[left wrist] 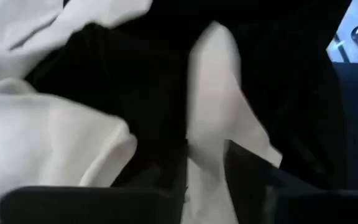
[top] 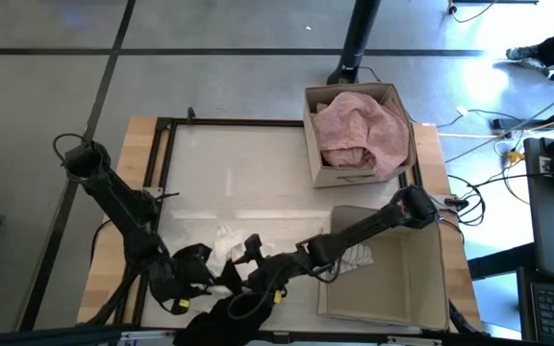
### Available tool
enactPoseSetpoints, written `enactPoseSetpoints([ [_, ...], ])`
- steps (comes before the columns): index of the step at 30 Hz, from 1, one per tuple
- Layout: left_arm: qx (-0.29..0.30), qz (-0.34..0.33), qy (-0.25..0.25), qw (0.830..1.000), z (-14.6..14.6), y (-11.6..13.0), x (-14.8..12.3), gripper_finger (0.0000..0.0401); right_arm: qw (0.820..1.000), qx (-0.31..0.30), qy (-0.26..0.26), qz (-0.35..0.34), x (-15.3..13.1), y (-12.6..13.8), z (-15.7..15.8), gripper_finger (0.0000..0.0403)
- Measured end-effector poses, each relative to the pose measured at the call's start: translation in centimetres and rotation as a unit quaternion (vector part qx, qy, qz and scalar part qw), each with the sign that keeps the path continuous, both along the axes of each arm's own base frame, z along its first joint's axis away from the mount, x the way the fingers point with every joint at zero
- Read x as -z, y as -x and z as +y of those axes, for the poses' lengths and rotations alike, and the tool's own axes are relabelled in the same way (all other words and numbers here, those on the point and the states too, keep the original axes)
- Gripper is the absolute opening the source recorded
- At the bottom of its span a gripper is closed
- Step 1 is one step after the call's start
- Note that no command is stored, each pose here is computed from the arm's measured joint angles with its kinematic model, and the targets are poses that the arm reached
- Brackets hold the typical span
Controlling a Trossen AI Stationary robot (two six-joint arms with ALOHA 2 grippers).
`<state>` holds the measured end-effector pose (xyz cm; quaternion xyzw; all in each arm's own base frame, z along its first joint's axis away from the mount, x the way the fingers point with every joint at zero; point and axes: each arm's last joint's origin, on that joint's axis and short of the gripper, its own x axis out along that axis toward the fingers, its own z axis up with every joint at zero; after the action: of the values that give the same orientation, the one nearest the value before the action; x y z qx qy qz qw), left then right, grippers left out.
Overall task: Sort clothes
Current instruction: Put the white sock into the bottom laundry organizer
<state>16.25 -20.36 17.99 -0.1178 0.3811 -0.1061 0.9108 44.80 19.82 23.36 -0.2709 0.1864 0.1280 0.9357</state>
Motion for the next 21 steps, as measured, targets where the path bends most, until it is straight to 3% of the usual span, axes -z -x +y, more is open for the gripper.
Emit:
enactPoseSetpoints([
  [5, -0.009, -0.008, -0.014, 1.000, 0.2, -0.2, 0.0, 0.0008, 1.000, -0.007, 0.001, -0.016, 0.1, -0.3, 0.1, 0.0277],
  [11, -0.022, -0.018, -0.018, 0.999, 0.7, -0.1, -0.5, 0.0003, 1.000, -0.015, -0.006, -0.017, 0.0, -0.3, 0.2, 0.0277],
  [21, -0.106, -0.108, -0.046, 0.987, 3.6, 1.4, -4.5, 0.0002, 0.998, 0.013, -0.039, -0.050, -0.6, -0.6, 0.1, 0.0277],
])
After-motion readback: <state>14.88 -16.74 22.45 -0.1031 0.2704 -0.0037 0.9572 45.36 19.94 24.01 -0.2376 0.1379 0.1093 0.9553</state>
